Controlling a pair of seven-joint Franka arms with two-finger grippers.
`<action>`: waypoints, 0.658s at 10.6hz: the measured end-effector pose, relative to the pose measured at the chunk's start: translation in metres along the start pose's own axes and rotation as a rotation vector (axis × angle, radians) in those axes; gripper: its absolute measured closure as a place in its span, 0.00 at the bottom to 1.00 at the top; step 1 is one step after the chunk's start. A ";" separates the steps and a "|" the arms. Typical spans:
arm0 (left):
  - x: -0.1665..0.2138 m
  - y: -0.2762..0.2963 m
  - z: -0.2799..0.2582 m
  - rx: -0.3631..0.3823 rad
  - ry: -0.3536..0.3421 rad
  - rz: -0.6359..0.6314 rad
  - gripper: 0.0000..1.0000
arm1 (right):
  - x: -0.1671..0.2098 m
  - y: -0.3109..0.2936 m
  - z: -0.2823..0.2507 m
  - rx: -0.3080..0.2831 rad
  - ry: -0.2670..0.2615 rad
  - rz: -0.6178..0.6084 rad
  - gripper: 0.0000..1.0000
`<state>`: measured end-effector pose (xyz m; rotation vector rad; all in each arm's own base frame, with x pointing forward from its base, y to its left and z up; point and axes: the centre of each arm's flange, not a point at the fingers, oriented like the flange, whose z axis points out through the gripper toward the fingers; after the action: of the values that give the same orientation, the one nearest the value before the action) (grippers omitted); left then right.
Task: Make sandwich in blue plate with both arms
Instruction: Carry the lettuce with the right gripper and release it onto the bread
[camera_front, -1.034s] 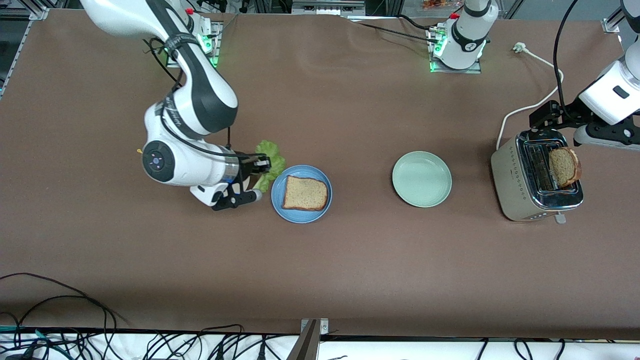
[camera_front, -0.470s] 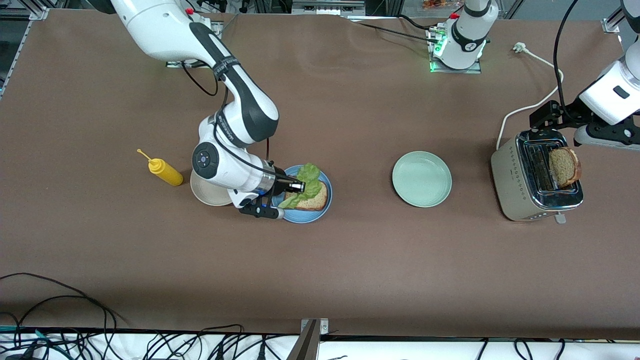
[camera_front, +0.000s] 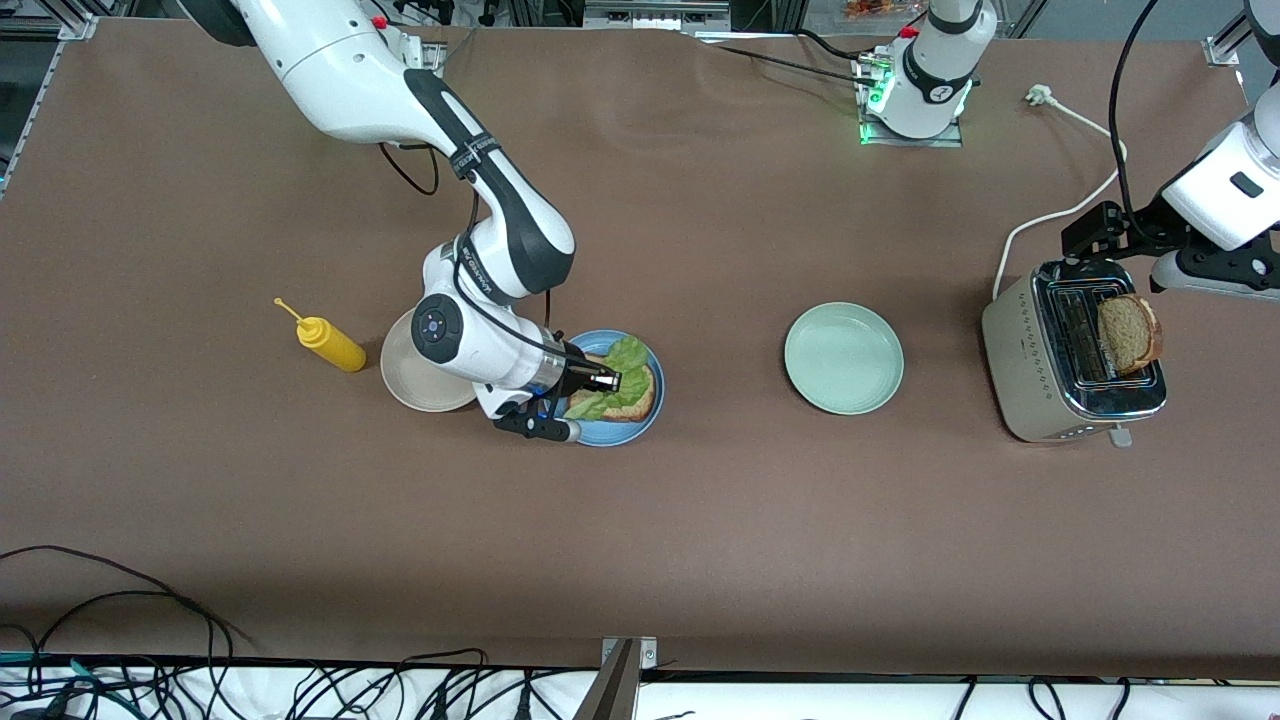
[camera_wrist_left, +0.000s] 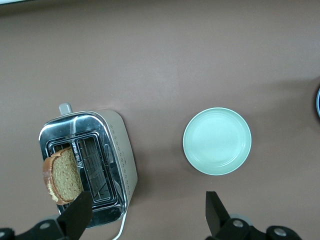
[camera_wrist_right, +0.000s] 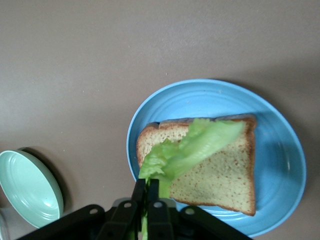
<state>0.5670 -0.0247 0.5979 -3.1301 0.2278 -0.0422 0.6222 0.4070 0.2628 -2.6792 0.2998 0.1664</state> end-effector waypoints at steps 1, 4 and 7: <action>0.000 0.000 0.000 0.000 0.000 0.000 0.00 | -0.003 -0.002 0.003 -0.003 -0.004 -0.004 0.81; 0.000 0.000 0.000 0.000 0.000 0.000 0.00 | -0.008 -0.005 0.007 -0.024 -0.004 -0.031 0.43; 0.000 0.000 0.000 0.000 0.000 0.001 0.00 | -0.012 0.008 0.011 -0.153 -0.051 -0.090 0.04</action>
<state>0.5670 -0.0251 0.5977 -3.1300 0.2297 -0.0418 0.6079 0.4073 0.2515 -2.8276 0.1560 0.2391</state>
